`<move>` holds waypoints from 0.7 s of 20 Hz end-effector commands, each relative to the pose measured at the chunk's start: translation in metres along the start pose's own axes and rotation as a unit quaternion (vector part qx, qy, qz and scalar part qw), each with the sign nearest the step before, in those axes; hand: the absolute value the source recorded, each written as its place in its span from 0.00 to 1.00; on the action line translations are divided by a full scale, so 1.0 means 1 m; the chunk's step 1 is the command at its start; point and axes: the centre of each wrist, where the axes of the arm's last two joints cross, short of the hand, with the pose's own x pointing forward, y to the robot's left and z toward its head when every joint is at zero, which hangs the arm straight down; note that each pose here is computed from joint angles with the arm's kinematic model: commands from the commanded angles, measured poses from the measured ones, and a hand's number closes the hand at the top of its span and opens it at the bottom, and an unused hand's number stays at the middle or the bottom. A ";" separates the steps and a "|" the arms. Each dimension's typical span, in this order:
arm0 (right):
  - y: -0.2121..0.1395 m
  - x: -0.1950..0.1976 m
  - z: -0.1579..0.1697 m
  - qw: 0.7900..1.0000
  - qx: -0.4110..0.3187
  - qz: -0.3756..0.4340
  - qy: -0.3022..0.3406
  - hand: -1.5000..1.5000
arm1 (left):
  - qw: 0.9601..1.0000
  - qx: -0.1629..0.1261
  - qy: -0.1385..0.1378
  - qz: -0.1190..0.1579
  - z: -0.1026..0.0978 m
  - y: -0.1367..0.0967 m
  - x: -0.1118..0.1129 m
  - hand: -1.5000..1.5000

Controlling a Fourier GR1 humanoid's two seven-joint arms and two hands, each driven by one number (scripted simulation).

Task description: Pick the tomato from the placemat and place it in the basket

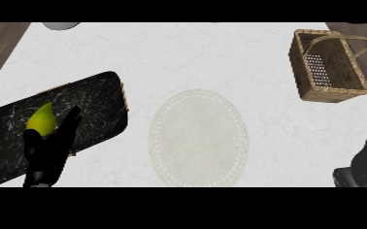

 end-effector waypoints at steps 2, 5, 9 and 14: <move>-0.038 0.007 -0.039 0.997 -0.007 0.033 0.066 1.00 | 0.995 -0.006 0.096 0.000 0.001 -0.004 -0.032 0.50; -0.047 -0.003 -0.048 0.995 -0.003 0.050 0.081 1.00 | 0.995 -0.009 0.093 0.013 -0.002 -0.004 -0.028 0.50; -0.058 -0.027 -0.078 0.993 -0.010 0.076 0.088 1.00 | 0.996 -0.016 0.091 0.003 0.008 0.002 -0.038 0.50; -0.060 -0.055 -0.098 0.993 -0.002 0.073 0.094 1.00 | 0.996 -0.026 0.082 -0.002 0.003 -0.009 -0.038 0.50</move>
